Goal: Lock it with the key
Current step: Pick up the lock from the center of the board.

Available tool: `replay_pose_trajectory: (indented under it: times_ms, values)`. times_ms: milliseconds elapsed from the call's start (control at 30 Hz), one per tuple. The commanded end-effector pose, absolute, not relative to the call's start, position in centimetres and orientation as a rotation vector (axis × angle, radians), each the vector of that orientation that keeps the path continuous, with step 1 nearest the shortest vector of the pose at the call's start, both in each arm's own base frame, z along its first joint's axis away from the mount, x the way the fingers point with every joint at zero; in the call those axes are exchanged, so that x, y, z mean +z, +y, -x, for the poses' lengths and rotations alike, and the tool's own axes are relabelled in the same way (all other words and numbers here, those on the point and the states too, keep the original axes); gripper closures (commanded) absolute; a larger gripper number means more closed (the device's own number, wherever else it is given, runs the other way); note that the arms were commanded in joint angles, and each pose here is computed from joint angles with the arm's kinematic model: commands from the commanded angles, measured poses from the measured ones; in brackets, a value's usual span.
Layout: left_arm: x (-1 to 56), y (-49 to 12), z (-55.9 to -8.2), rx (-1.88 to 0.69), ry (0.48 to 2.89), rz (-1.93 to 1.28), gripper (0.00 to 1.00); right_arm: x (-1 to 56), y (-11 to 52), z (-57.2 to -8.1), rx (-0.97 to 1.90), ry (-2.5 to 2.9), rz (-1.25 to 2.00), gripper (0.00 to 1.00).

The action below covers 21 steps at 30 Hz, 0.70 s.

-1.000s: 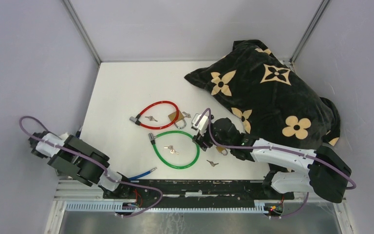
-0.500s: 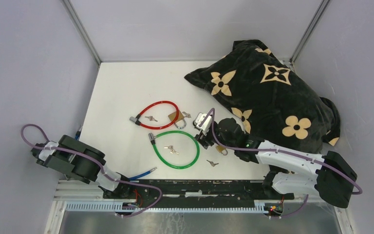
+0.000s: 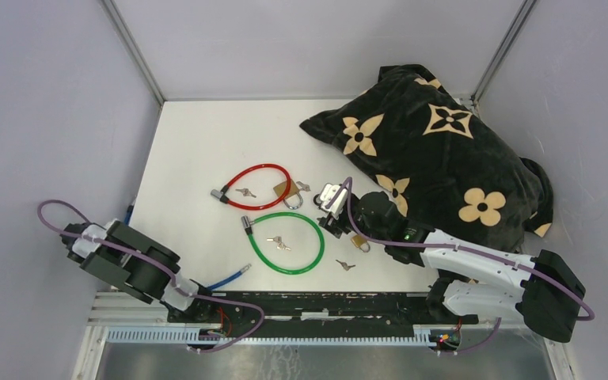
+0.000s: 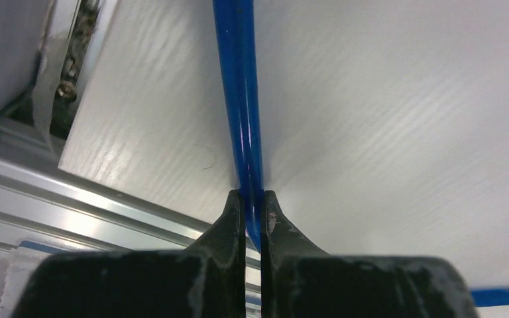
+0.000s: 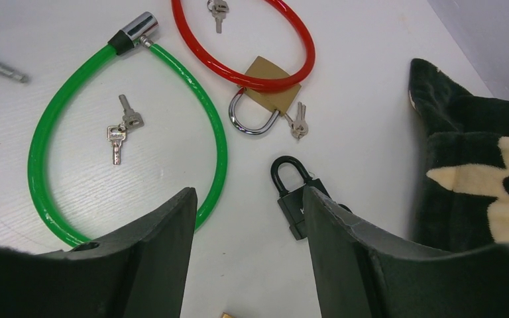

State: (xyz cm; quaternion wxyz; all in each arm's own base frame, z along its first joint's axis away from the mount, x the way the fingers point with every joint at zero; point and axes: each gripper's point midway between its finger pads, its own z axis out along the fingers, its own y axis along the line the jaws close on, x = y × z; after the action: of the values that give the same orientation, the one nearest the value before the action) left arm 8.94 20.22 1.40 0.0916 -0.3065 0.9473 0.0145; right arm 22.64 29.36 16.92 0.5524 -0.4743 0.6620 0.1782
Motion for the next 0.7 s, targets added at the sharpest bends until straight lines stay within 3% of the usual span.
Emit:
replay_pose_trajectory:
  times_ms: [0,233,400,667]
  values:
    - [6.8,19.9,-14.1,0.057,2.676,0.596,0.98,20.1,30.3,-23.0,0.444,1.48,1.095,0.35]
    - [17.4,18.4,-19.8,0.311,2.481,0.041,0.98,22.7,31.6,-22.7,0.523,1.393,1.106,0.34]
    - [21.3,15.9,-22.8,0.268,2.415,-0.215,0.98,24.9,32.2,-22.9,0.596,1.322,1.109,0.34]
    - [26.0,6.7,-27.1,0.23,2.238,-0.718,0.98,29.4,31.8,-24.7,0.722,1.203,1.107,0.32]
